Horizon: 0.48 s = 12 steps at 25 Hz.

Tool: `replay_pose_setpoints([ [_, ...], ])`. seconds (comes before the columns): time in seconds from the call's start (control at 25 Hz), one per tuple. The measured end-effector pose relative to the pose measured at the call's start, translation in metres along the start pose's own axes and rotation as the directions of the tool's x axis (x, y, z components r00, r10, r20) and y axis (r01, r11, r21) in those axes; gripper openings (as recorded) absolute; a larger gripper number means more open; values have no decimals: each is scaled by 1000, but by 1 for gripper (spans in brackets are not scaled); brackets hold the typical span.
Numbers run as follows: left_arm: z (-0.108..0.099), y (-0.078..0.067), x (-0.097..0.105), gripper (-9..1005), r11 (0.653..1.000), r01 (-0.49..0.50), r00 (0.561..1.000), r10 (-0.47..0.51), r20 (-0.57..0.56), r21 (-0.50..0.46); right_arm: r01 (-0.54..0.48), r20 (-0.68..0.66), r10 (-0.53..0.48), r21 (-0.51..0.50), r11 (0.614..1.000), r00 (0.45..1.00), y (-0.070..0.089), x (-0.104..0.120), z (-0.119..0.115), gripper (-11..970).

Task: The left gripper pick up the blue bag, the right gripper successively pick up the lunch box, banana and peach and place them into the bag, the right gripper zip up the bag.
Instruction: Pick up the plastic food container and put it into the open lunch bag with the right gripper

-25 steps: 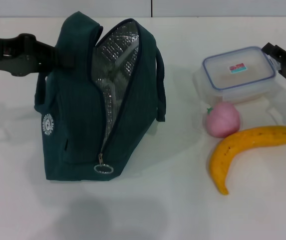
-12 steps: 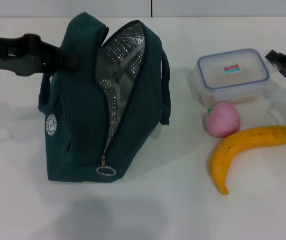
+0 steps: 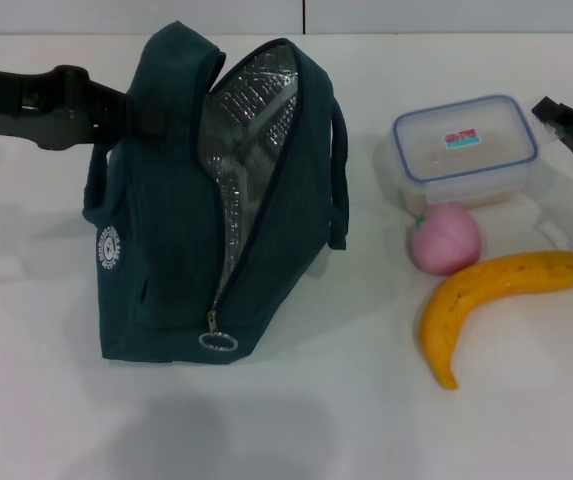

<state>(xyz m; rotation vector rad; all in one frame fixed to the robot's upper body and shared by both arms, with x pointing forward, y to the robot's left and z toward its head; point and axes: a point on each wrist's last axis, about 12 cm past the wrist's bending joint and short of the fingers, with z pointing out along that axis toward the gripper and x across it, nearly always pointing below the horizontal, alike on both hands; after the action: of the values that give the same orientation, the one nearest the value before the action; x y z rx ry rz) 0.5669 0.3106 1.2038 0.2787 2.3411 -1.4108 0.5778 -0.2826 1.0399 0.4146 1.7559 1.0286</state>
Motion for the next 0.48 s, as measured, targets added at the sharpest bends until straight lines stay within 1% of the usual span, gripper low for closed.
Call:
replay_pose_setpoints([
  [0.16, 1, 0, 0, 38, 1000, -1, 1000, 1, -3, 2, 8, 9, -8, -27, 1000, 1000, 2, 0, -3, 94],
  [0.48, 3, -5, -2, 38, 999, -16, 1000, 16, 4, 29, -34, 77, 42, -103, 994, 996, 4, -3, -17, 93],
])
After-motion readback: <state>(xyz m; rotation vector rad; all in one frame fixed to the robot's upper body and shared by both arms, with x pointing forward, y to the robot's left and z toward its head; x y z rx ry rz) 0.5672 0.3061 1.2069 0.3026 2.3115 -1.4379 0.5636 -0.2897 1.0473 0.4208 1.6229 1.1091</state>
